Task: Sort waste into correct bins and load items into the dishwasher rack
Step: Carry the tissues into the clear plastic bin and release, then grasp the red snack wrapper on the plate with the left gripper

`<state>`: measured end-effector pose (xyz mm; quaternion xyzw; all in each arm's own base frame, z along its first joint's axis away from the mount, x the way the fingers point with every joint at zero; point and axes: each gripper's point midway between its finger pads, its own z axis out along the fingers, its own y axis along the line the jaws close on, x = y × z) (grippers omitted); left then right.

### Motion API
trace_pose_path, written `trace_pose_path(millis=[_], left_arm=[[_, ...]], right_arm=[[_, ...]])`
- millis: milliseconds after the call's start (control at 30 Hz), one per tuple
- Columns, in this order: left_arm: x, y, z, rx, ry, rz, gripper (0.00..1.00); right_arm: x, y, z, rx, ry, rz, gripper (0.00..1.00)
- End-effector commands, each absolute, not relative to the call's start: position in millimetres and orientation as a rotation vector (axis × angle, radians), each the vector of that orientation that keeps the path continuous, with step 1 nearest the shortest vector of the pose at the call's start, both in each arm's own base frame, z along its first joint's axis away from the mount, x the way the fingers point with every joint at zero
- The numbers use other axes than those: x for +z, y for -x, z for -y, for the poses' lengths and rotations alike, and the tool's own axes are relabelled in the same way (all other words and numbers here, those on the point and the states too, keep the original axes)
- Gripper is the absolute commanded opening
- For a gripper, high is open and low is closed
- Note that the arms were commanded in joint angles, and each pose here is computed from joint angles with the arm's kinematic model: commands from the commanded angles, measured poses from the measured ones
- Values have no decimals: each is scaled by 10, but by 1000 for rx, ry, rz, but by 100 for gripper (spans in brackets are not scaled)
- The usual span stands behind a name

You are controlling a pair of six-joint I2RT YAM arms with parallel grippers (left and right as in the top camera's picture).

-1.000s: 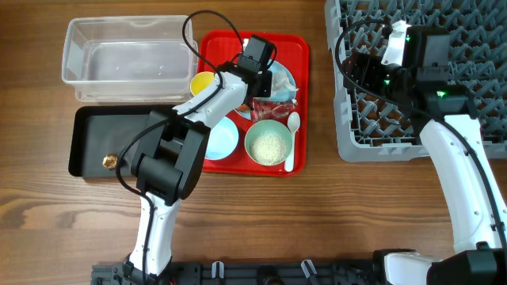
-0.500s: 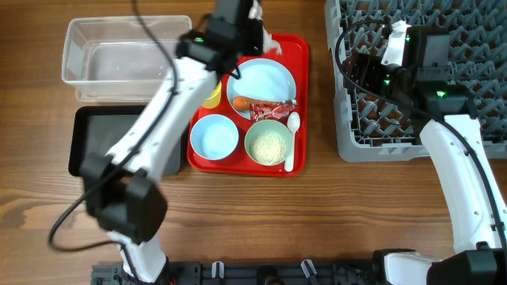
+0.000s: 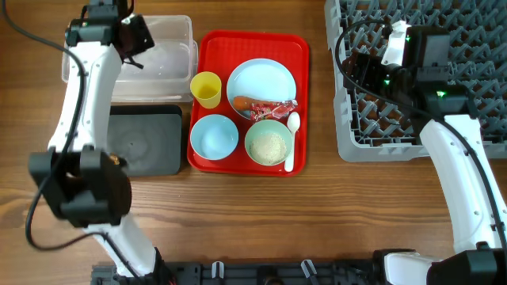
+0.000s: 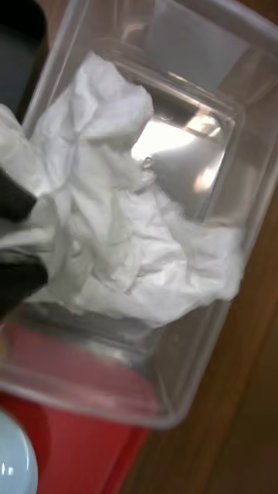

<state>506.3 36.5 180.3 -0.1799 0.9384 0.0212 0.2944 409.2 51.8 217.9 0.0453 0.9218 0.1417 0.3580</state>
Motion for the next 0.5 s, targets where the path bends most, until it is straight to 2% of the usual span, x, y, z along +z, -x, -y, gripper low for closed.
trace_pose_path(millis=[0, 100, 300, 367, 467], left_arm=[[1446, -5119, -418, 80, 483, -2565, 99], [1544, -5192, -364, 67, 465, -2523, 100], [2223, -5205, 172, -36, 326, -2396, 100], [2408, -5099, 567, -95, 218, -2385, 100], [2377, -4828, 1300, -218, -44, -2455, 100]], right_arm=[[2141, -4092, -520, 364, -106, -2387, 90], [2143, -4093, -519, 363, -105, -2386, 90], [2143, -4090, -532, 372, -102, -2387, 90], [2143, -4089, -531, 372, -102, -2387, 90], [2132, -4078, -530, 371, -102, -2393, 90]])
